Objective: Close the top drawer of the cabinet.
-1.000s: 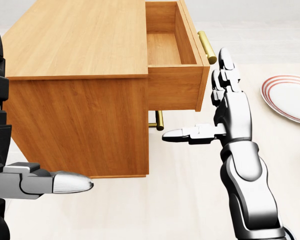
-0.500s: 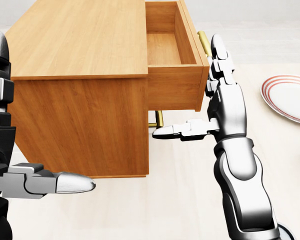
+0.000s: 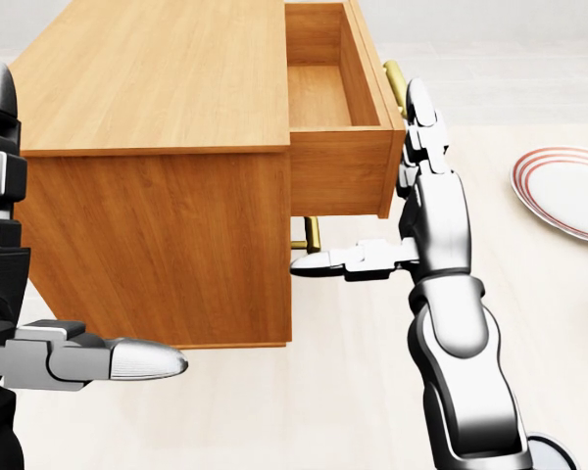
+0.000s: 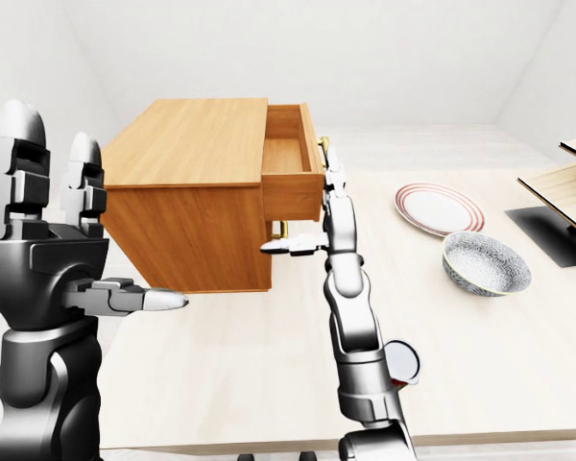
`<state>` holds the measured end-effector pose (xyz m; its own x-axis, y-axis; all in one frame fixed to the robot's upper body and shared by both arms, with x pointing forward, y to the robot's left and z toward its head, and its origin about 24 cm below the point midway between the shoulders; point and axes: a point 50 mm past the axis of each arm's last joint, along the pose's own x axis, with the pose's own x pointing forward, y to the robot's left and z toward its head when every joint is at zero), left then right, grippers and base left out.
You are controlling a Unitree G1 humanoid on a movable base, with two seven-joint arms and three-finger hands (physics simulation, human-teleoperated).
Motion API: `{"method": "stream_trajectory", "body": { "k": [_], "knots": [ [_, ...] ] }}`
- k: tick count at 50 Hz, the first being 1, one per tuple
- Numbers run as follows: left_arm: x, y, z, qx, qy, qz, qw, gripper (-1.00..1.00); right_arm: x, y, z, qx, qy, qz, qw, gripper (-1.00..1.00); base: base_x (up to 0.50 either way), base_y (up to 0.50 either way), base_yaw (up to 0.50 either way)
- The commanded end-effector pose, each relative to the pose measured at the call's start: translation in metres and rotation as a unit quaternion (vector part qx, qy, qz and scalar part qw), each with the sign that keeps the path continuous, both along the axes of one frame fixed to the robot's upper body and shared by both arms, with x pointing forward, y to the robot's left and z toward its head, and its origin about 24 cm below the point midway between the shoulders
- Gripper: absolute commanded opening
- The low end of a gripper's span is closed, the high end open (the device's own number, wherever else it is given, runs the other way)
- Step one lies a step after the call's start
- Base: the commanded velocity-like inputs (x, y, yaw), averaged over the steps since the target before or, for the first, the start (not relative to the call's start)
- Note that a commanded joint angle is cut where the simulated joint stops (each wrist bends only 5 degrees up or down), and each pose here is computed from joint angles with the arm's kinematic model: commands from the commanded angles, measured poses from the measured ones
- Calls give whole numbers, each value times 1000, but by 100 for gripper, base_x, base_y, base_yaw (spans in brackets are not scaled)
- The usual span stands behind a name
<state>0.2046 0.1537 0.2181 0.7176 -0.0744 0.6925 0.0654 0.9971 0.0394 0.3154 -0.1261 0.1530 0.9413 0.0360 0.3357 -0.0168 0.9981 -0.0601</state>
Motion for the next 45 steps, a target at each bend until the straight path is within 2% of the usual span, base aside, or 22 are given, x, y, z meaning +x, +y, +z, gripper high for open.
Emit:
{"method": "stream_trajectory", "body": {
  "k": [1, 20, 30, 45],
  "knots": [
    [1, 1, 1, -7, -2, 3, 1000, 100, -21, 37, -1, 17, -9, 103, 994, 100, 0, 0, 0],
    [1, 0, 1, -7, -3, -1, 1000, 100, -4, 60, -3, 16, 15, 136, 990, 100, 0, 0, 0],
    [1, 1, 0, -7, 1, -1, 1000, 100, 13, 85, -16, 9, 67, 166, 984, 100, 0, 0, 0],
    [0, 0, 1, -7, -3, -3, 1000, 100, 11, 100, -17, 8, 72, 189, 979, 100, 0, 0, 0]
  ]
}}
